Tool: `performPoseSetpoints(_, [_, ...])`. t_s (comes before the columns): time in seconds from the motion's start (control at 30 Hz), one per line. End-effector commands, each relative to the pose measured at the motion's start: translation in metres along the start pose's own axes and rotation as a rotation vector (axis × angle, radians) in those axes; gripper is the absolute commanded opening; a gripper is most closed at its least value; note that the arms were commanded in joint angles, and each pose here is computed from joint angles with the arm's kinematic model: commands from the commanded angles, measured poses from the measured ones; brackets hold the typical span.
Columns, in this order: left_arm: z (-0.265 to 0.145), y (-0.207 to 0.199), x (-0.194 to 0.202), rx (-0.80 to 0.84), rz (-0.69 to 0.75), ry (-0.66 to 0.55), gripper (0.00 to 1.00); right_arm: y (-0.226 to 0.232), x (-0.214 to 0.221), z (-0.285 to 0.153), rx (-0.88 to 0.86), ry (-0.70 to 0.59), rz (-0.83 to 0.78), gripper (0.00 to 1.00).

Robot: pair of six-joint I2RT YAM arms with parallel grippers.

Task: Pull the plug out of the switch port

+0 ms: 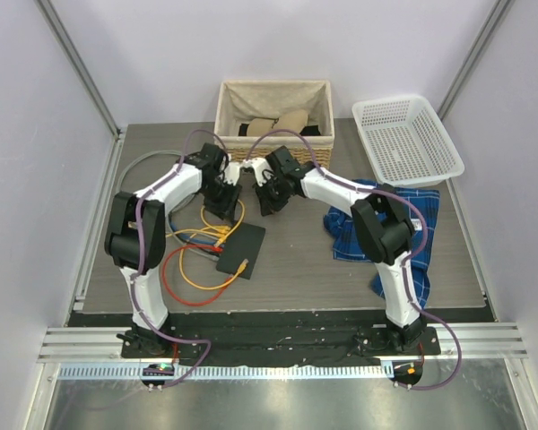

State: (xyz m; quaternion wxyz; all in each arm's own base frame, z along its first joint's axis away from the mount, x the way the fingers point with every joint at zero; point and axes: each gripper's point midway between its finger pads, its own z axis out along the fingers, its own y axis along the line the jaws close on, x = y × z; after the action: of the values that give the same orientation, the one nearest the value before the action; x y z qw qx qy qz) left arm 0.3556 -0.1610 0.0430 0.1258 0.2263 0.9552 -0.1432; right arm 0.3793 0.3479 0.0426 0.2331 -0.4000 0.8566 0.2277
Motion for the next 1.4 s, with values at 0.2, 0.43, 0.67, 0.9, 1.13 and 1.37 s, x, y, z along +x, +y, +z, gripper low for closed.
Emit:
performPoseSetpoints(0.2, [-0.067,-0.003,-0.018,0.105,0.084,-0.124,0.51,0.036,-0.043,-0.092,-0.036,-0.162,-0.118,0.26])
performPoseSetpoints(0.43, [-0.096,-0.004,0.052,0.095,0.309,-0.026,0.26,0.034,0.001,-0.087,-0.017,-0.071,-0.068,0.33])
performPoseSetpoints(0.67, [-0.081,-0.004,0.145,0.152,0.471,0.214,0.16,0.031,0.022,-0.076,-0.017,-0.019,-0.050,0.30])
performPoseSetpoints(0.9, [-0.042,-0.018,0.137,0.135,0.597,0.172,0.17,0.031,0.029,-0.072,-0.016,-0.014,-0.024,0.27])
performPoseSetpoints(1.13, [0.005,-0.062,0.120,0.186,0.714,0.151,0.19,-0.005,0.009,-0.104,0.046,-0.114,0.121,0.22])
performPoseSetpoints(1.37, [0.044,-0.140,0.069,0.289,0.795,0.091,0.20,-0.083,-0.022,-0.163,0.137,-0.261,0.292,0.21])
